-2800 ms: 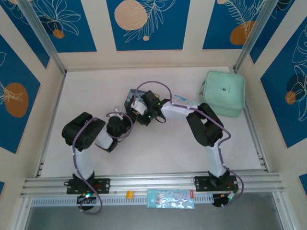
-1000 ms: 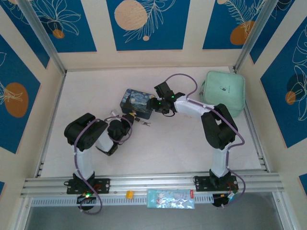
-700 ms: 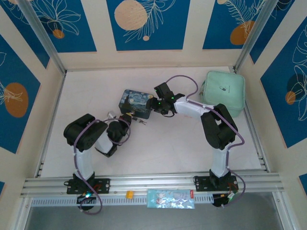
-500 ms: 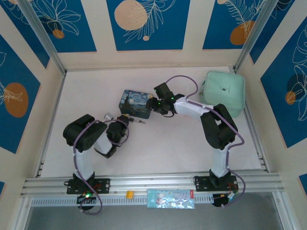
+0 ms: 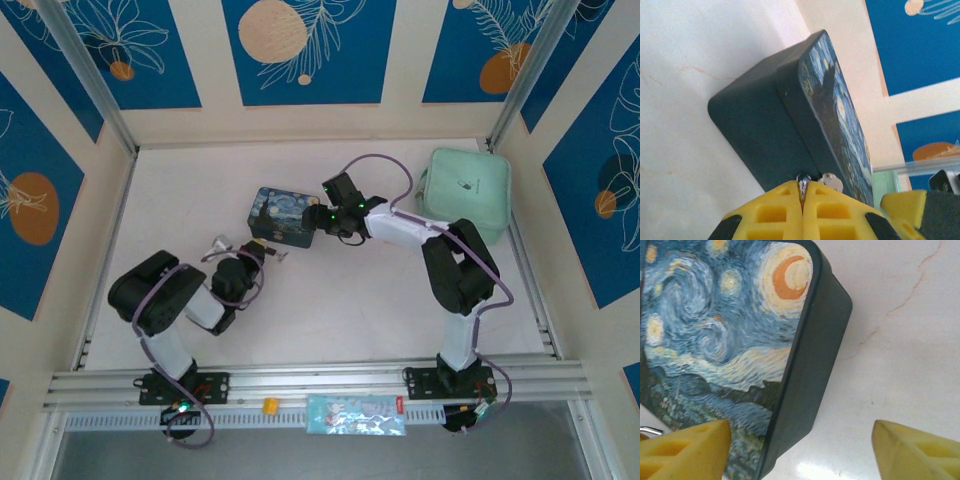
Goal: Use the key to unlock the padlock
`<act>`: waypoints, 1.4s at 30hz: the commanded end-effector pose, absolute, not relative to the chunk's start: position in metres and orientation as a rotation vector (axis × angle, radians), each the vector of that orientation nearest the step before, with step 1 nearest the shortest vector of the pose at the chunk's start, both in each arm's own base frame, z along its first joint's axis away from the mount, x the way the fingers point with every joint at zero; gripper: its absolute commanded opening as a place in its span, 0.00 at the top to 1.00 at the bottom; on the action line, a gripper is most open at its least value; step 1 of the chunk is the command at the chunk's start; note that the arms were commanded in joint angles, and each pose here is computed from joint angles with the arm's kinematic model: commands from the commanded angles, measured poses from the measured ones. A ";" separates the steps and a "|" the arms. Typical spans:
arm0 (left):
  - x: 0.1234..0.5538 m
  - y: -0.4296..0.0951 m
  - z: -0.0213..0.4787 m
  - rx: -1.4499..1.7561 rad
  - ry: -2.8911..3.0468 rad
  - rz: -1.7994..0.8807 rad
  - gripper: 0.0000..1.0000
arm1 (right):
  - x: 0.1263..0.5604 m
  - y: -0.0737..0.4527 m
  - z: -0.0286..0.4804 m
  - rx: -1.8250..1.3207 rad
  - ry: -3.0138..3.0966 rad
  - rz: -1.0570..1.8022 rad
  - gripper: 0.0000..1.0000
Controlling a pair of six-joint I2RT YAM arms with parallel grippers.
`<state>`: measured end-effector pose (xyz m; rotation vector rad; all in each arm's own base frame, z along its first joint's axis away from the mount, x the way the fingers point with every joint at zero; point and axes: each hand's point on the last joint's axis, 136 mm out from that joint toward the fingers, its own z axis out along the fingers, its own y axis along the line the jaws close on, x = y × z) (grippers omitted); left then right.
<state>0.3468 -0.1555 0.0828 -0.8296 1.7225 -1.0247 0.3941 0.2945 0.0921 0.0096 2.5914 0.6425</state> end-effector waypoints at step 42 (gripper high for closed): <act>0.280 -0.150 0.073 -0.127 2.568 -0.515 1.00 | 0.358 0.241 0.132 -0.209 2.481 0.376 0.01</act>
